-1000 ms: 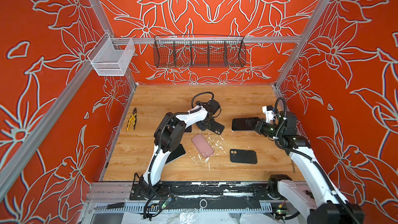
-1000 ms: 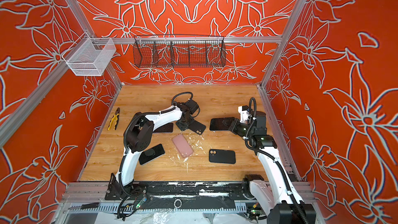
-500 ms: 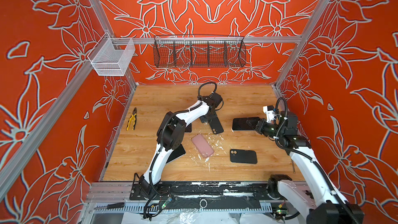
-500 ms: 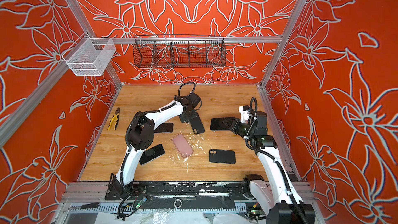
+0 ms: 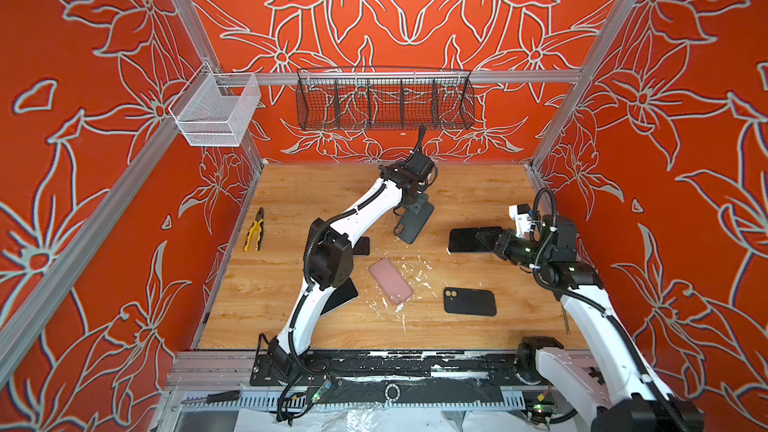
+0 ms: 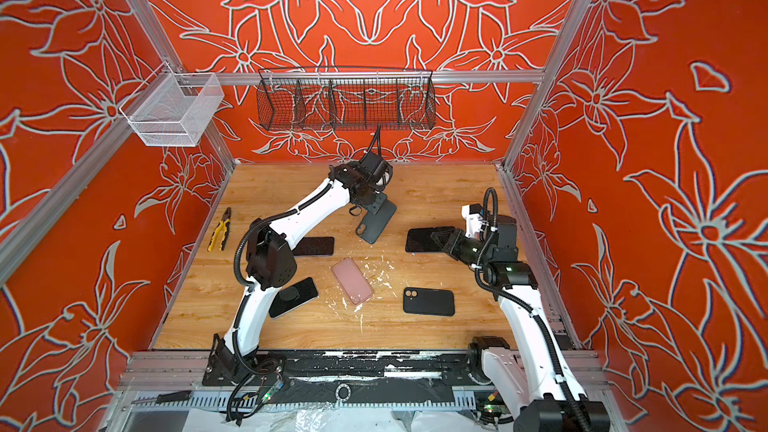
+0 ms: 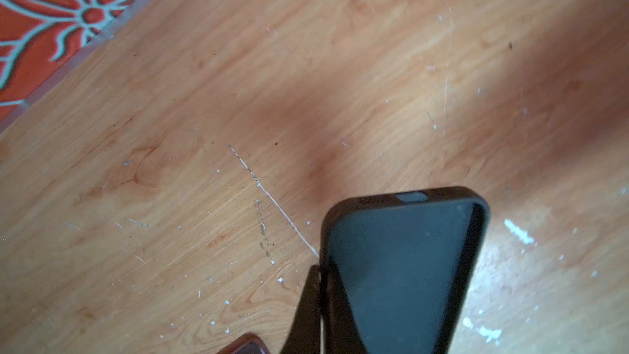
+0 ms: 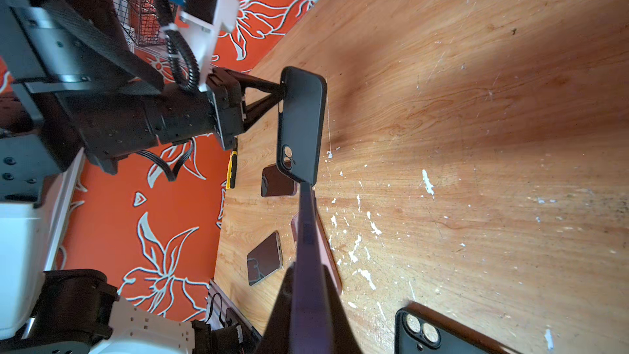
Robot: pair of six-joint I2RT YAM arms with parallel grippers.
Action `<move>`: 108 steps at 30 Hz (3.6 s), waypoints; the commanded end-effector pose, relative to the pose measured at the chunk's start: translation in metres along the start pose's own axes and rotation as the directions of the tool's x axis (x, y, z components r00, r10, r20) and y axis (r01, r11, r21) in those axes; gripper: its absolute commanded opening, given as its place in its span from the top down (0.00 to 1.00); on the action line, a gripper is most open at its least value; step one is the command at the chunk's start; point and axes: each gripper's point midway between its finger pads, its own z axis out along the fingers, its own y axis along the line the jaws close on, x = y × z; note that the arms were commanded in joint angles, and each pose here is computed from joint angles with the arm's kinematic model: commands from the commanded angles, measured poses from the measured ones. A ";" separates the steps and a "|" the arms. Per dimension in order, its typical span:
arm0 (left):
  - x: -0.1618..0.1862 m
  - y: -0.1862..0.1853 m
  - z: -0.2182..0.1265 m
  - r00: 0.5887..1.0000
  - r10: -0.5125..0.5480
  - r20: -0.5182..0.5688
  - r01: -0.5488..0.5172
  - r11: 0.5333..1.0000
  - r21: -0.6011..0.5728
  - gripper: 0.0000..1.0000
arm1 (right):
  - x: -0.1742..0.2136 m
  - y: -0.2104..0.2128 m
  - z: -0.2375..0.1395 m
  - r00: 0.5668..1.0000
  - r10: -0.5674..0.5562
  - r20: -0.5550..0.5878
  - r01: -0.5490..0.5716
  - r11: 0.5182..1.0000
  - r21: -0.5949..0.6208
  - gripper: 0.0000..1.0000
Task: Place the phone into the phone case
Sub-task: 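Lift the black case with the left gripper toward the far side, then lower the black case onto the table and open the left gripper, then close the left gripper on the black case edge beside its lens cutout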
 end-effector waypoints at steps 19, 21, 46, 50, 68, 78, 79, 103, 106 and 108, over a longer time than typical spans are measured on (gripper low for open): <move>0.038 -0.034 0.067 0.874 0.478 -0.083 -0.449 0.862 0.235 1.00 | 0.001 0.021 -0.011 1.000 0.013 -0.022 -0.014 0.999 -0.048 1.00; 0.038 -0.032 0.070 0.877 0.475 -0.080 -0.445 0.863 0.239 1.00 | 0.001 0.021 -0.011 1.000 0.019 -0.023 -0.020 0.999 -0.045 1.00; 0.091 -0.006 -0.029 0.590 -0.786 -0.187 0.798 0.602 -0.013 0.40 | 0.003 0.007 -0.002 1.000 0.020 0.000 -0.020 0.999 -0.045 1.00; 0.114 -0.025 -0.002 0.441 -0.862 -0.251 0.889 0.458 -0.011 0.41 | 0.003 0.005 0.001 1.000 0.014 -0.007 -0.014 0.999 -0.049 1.00; 0.147 -0.016 0.058 0.310 -0.930 -0.197 0.923 0.344 -0.174 0.55 | 0.006 0.006 0.007 0.999 0.008 -0.037 -0.011 0.997 -0.072 1.00; 0.155 0.004 0.064 0.382 -0.912 -0.148 0.864 0.410 -0.292 0.60 | 0.005 0.005 0.010 0.999 0.011 -0.049 -0.015 0.997 -0.074 1.00; 0.156 0.002 0.066 0.383 -0.910 -0.158 0.862 0.414 -0.292 0.61 | 0.005 0.006 0.010 0.999 0.011 -0.050 -0.015 0.997 -0.075 1.00; 0.111 0.018 0.043 0.757 -0.645 -0.109 0.620 0.760 -0.192 1.00 | -0.008 0.003 0.014 0.999 0.034 -0.021 -0.035 0.999 -0.028 1.00; 0.106 0.015 0.038 0.765 -0.634 -0.111 0.616 0.771 -0.161 0.97 | -0.008 0.004 0.014 0.999 0.032 -0.019 -0.032 0.999 -0.022 1.00; 0.111 0.013 0.036 0.740 -0.661 -0.128 0.641 0.750 -0.166 0.88 | -0.008 0.004 0.015 0.999 0.029 -0.018 -0.029 0.999 -0.019 1.00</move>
